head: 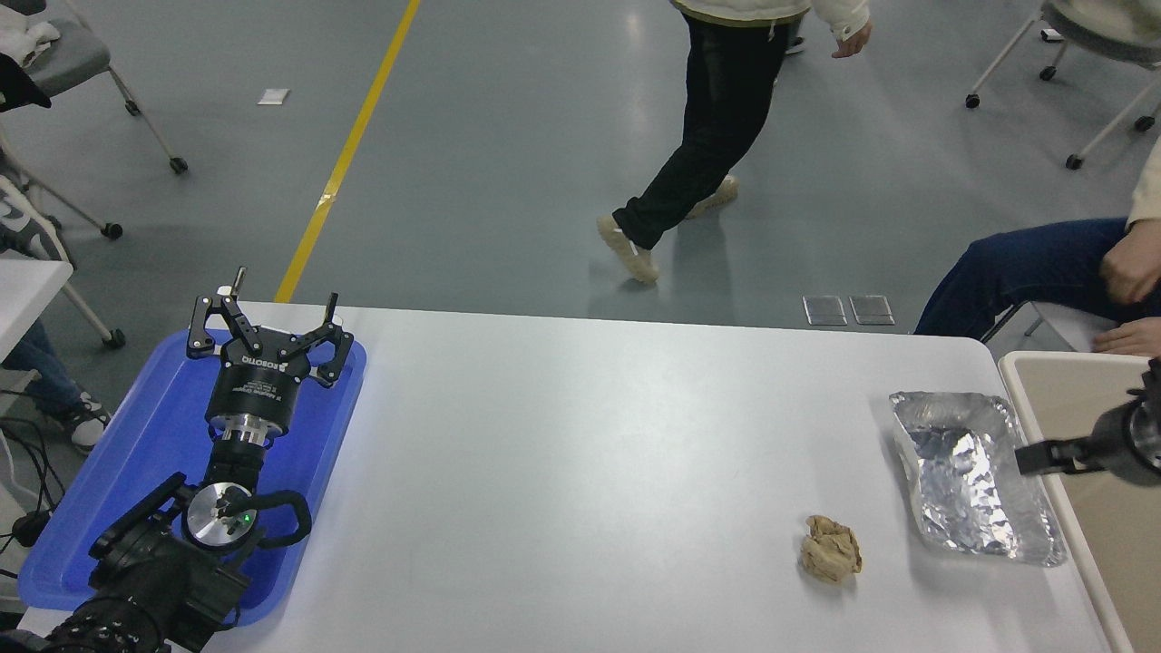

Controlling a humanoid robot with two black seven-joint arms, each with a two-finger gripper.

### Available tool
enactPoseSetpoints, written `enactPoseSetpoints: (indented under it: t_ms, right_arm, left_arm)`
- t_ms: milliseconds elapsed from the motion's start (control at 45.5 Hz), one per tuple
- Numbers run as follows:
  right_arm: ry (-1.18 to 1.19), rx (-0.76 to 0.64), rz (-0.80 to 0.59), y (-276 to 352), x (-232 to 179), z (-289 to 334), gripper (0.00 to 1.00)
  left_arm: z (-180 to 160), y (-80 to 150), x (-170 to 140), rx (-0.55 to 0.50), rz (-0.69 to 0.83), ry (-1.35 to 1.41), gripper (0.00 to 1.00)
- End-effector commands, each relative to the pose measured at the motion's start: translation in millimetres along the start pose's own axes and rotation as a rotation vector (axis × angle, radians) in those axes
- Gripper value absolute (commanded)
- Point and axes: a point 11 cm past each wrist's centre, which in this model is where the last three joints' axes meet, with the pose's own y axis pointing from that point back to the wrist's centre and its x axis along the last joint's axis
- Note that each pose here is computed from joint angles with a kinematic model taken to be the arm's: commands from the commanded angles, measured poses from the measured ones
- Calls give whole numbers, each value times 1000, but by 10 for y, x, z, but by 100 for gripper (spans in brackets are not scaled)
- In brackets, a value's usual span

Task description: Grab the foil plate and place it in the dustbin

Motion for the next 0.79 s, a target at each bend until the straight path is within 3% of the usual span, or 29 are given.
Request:
enactPoseSetpoints:
  t_ms: [0, 242, 440, 505, 527, 769]
  right_arm:
    - [-34, -11, 82, -294, -164, -62, 100]
    - [-58, -11, 103, -384, -269, -76, 100]
    - [-89, 9, 115, -433, -327, -144, 89]
    - [-88, 6, 117, -435, -326, -138, 78]
    - [-86, 11, 109, -456, -360, -165, 70]
    - [-83, 13, 113, -487, -373, -201, 36]
  left_arm:
    - [5, 0, 1, 0, 0, -1, 100]
    - [-3, 0, 0, 0, 0, 0, 100]
    - [-3, 0, 0, 0, 0, 0, 100]
    - [-2, 0, 0, 0, 0, 0, 100]
    - [-3, 0, 0, 0, 0, 0, 100]
    - [0, 0, 0, -2, 1, 1, 100]
